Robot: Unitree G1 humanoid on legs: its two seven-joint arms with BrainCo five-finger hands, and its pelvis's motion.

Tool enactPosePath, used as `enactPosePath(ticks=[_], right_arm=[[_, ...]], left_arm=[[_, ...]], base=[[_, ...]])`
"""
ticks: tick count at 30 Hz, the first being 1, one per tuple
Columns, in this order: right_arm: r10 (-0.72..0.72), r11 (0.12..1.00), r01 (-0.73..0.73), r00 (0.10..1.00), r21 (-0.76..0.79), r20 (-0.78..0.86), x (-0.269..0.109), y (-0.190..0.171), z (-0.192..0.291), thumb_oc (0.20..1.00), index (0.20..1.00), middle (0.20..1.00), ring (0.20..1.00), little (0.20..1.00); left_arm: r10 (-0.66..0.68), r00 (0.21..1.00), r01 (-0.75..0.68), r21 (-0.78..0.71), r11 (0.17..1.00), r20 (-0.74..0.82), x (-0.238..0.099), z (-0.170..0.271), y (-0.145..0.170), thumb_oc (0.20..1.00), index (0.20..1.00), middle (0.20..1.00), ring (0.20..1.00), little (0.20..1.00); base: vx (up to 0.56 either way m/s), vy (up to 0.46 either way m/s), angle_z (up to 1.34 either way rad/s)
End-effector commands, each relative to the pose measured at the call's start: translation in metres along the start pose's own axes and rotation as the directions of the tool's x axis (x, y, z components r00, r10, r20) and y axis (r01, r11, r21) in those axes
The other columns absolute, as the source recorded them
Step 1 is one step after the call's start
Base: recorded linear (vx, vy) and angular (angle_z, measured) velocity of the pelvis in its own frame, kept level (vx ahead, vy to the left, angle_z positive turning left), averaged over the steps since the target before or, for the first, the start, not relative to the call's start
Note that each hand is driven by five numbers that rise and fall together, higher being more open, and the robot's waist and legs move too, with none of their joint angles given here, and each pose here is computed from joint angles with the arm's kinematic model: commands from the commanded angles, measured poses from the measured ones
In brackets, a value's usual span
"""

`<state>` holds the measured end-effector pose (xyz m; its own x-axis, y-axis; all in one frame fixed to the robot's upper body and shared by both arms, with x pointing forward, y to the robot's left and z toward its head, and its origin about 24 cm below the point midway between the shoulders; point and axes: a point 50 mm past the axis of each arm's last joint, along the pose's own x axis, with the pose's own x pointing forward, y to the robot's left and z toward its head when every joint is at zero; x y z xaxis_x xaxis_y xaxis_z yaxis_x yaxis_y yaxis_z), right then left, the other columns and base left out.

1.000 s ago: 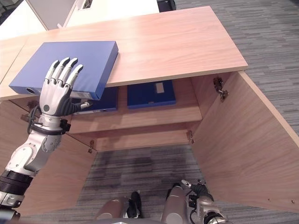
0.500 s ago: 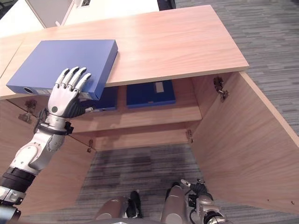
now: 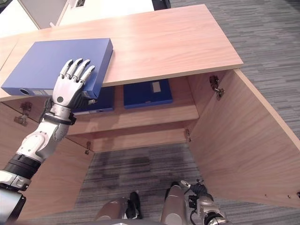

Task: Put the empty folder in the office cabinet

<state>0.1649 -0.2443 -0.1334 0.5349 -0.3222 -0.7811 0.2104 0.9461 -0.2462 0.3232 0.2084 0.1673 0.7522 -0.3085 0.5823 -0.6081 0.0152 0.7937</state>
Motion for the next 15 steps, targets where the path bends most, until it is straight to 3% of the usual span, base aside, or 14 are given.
enactPosePath(ticks=[1,3,4,5,15], right_arm=[[0.013,0.999,-0.012,1.000,-0.040,0.025,-0.001,0.003,0.001,1.000,1.000,1.000,1.000,1.000],[0.012,0.999,-0.011,1.000,-0.038,0.025,-0.001,0.003,0.001,1.000,1.000,1.000,1.000,1.000],[0.012,0.999,-0.011,1.000,-0.037,0.025,-0.001,0.003,0.001,1.000,1.000,1.000,1.000,1.000],[0.009,0.999,-0.008,1.000,-0.036,0.024,-0.001,0.002,0.002,1.000,1.000,1.000,1.000,1.000],[0.002,1.000,-0.001,1.000,-0.019,0.013,-0.001,0.001,0.000,1.000,1.000,1.000,1.000,1.000]], left_arm=[[0.078,0.997,-0.076,0.114,0.991,-0.007,0.018,-0.017,0.021,1.000,1.000,1.000,1.000,1.000],[0.066,0.998,-0.063,0.121,0.991,-0.021,0.017,-0.019,0.019,0.617,0.617,0.617,0.617,0.617],[0.066,0.998,-0.063,0.121,0.991,-0.021,0.017,-0.019,0.019,0.580,0.580,0.580,0.580,0.580],[0.043,0.999,-0.039,0.122,0.992,-0.033,0.015,-0.020,0.014,0.200,0.200,0.200,0.200,0.200],[-0.048,0.995,0.055,0.077,0.995,-0.088,-0.003,-0.021,-0.004,0.200,0.200,0.200,0.200,0.200]], base=[[0.00,0.000,0.00],[0.00,0.000,0.00],[0.00,0.000,0.00],[0.00,0.000,0.00],[0.00,0.000,0.00]])
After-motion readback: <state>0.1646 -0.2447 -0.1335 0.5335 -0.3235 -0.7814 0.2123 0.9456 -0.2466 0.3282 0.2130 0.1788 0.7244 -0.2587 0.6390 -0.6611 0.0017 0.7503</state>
